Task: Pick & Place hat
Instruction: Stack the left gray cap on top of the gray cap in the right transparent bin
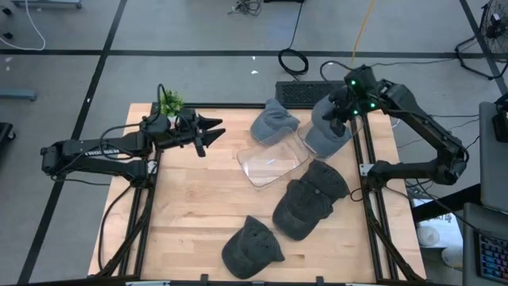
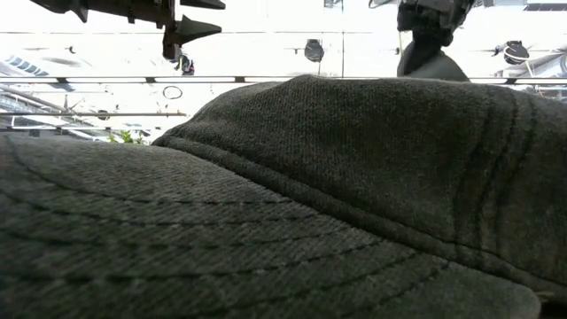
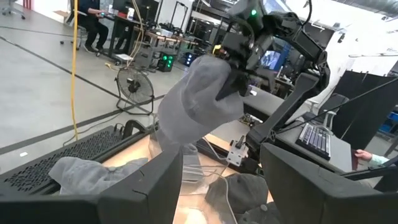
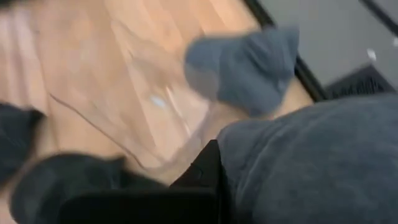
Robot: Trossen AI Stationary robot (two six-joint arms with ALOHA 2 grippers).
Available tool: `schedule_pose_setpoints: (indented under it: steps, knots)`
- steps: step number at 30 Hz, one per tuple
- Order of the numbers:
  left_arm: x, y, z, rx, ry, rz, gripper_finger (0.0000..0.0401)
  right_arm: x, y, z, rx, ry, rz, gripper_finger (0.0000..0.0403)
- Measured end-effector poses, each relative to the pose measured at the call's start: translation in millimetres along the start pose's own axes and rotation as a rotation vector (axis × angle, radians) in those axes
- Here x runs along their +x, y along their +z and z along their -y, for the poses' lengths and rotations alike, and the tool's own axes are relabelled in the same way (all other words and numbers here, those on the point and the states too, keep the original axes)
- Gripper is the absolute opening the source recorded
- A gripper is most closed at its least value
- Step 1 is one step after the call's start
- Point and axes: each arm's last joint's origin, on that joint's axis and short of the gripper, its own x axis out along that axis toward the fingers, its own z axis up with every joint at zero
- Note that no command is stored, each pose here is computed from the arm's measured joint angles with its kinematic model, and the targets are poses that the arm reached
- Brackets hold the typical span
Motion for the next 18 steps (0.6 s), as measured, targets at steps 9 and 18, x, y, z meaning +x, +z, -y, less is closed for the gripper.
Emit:
schedule_pose_setpoints:
  steps: [9,18]
  knots:
    - [0.0,-0.1,0.1,-0.004,0.000,0.000,0.0225,15.1,-4.1,4.6,-0.038,0.013,-0.139,0.0000]
    - [0.0,0.0,-0.2,-0.003,0.008,0.002,0.0225,17.6,-11.5,-7.5,-0.096,0.101,-0.239,0.0000]
